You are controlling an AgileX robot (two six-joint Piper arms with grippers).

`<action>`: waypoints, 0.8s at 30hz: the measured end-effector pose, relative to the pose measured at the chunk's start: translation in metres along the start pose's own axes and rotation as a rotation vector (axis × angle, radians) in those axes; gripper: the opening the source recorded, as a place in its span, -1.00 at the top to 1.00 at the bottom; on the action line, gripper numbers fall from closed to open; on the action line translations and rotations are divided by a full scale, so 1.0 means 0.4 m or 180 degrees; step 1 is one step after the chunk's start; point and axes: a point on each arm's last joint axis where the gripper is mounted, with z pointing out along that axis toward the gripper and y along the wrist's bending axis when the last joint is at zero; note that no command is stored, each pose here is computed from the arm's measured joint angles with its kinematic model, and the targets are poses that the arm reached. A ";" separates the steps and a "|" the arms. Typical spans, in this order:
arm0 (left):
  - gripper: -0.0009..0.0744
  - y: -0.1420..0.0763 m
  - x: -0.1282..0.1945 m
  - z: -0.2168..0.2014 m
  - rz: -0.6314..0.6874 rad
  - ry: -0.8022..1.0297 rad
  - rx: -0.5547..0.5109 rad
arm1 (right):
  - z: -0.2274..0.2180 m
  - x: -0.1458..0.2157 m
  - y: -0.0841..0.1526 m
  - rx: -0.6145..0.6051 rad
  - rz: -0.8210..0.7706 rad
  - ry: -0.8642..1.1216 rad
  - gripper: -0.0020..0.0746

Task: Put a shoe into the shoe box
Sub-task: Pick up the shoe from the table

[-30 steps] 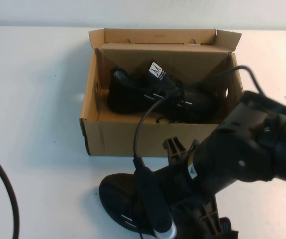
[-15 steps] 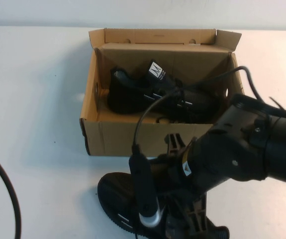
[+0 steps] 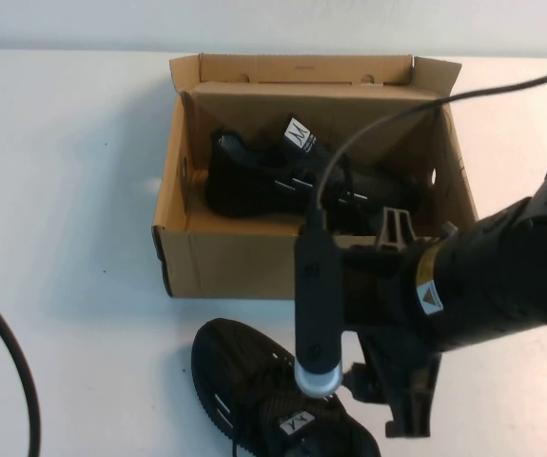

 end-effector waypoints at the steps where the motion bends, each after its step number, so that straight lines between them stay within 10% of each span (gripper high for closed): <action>1: 0.98 0.000 0.000 0.000 0.0000 0.0000 0.0000 | -0.001 0.005 0.004 -0.0058 0.0104 0.0070 -0.32; 11: 0.98 0.001 0.000 0.005 -0.0005 0.0029 -0.0001 | -0.015 -0.032 0.068 -0.1069 0.1833 -0.0178 -0.16; 24: 0.98 0.001 0.000 0.006 -0.0006 0.0035 -0.0001 | 0.041 -0.053 0.103 -0.1836 0.2487 0.0176 -0.04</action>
